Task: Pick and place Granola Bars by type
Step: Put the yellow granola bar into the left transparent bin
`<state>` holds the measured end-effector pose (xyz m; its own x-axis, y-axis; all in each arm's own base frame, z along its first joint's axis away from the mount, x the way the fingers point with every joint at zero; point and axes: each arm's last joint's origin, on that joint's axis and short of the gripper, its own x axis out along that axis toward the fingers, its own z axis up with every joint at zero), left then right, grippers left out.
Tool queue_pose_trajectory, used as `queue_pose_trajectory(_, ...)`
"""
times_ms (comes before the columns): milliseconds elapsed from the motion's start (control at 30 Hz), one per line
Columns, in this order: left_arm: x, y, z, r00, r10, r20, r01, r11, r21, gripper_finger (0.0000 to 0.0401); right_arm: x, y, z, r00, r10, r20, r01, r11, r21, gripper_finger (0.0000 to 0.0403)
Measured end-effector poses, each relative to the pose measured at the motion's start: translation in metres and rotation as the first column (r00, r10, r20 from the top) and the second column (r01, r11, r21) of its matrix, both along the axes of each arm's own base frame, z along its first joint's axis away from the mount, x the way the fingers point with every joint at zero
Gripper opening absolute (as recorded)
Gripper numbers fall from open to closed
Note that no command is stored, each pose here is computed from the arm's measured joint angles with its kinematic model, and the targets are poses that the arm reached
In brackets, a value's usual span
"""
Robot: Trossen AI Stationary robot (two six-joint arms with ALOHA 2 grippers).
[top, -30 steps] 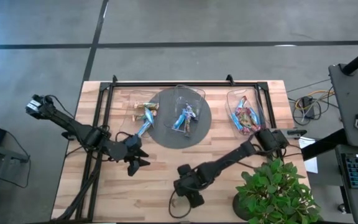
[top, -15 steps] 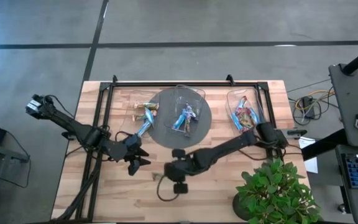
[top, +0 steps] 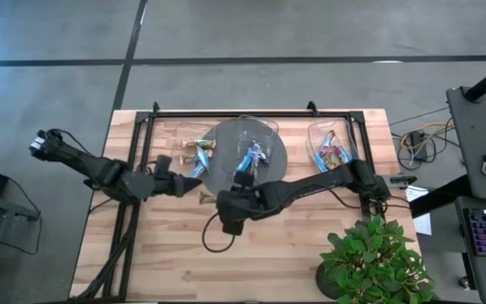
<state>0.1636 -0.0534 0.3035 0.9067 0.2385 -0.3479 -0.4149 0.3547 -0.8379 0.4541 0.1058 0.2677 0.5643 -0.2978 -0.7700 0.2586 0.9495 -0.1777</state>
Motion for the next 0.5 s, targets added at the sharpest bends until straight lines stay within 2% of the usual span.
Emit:
queue_pose_trajectory(233, -0.003, 0.010, -0.007, 0.996, -0.031, -0.089, 0.030, 0.999, -0.018, 0.0186, 0.004, -0.009, 0.021, 0.999, 0.012, 0.034, -0.012, 1.000, -0.013, 0.0095)
queue_pose_trajectory(500, 0.007, 0.008, -0.008, 0.996, -0.055, -0.077, 0.050, 0.997, -0.057, 0.0186, 0.006, -0.031, 0.021, 0.999, -0.024, 0.022, 0.025, 0.999, -0.021, 0.0095)
